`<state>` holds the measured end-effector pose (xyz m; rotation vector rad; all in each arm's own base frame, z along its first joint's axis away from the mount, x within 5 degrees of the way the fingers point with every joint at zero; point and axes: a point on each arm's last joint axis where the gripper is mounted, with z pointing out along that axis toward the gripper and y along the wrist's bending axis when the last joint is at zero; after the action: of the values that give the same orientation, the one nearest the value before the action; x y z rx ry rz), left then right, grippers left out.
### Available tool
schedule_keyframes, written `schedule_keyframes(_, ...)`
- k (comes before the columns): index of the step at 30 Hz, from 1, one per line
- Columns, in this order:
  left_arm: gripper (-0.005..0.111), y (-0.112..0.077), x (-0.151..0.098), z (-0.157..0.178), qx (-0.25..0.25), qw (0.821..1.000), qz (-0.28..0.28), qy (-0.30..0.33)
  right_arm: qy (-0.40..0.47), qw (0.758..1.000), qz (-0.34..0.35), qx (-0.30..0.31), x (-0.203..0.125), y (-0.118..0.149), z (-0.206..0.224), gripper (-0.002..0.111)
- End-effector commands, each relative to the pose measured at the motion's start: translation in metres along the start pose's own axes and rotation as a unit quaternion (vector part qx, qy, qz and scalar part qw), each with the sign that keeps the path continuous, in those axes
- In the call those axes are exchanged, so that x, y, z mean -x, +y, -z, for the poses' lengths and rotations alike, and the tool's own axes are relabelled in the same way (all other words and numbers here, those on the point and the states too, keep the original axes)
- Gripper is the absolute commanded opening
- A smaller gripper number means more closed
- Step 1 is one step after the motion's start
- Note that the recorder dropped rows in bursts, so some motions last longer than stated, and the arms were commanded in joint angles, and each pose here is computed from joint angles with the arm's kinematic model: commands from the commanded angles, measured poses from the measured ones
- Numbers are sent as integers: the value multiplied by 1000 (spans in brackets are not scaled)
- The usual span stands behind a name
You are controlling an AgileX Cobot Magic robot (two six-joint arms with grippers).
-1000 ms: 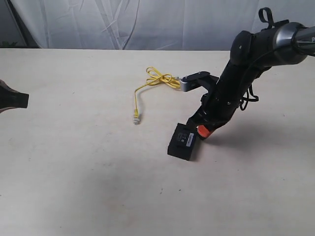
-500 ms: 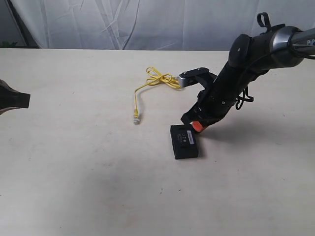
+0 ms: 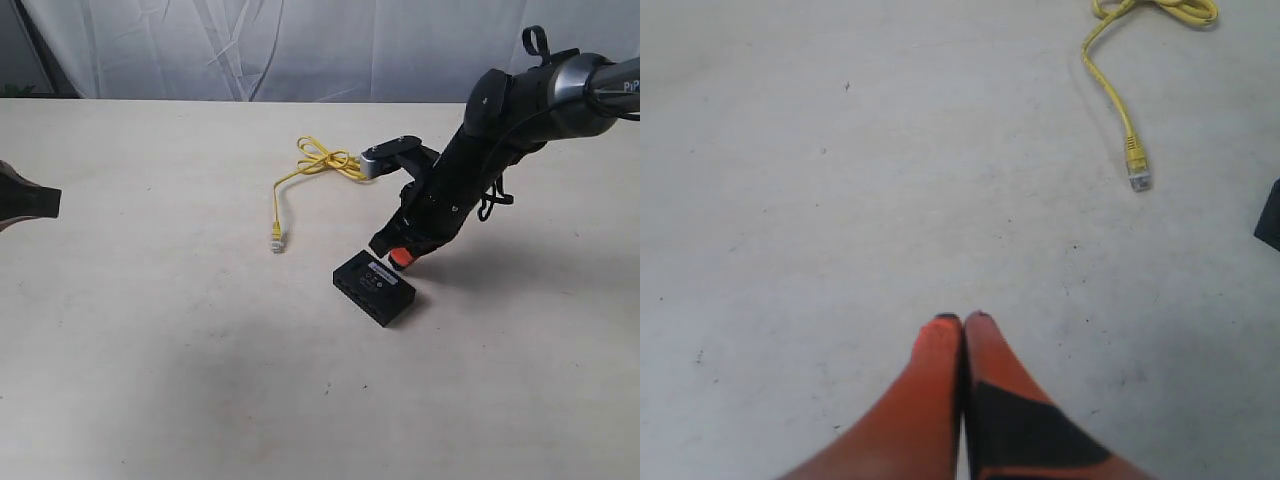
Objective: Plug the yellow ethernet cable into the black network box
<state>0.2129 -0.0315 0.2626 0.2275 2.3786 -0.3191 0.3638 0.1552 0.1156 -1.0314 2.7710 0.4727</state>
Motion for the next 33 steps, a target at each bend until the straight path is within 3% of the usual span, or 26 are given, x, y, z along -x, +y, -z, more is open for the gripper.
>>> schedule_keyframes(1,0,0,0,-1,-1,1000,-4,-3,8,1000,15,-11,-2,-3,0,-1)
schedule_keyframes(6,0,-5,1,-13,-51,998,-26,14,9,999,39,-13,-3,-3,0,-1)
schedule_keyframes(11,0,-8,15,-45,-106,991,-52,67,6,998,56,-8,-2,-2,0,-1)
schedule_keyframes(17,0,-24,47,-78,-133,976,-157,71,7,998,60,2,-2,-1,0,-1)
schedule_keyframes(25,0,-44,68,-130,-158,950,-243,114,11,996,81,32,-3,5,0,-1)
schedule_keyframes(29,3,-53,76,-153,-175,924,-325,106,12,995,97,30,-4,4,0,-1)
schedule_keyframes(33,16,-65,78,-171,-195,863,-458,83,10,994,108,29,-4,4,0,-1)
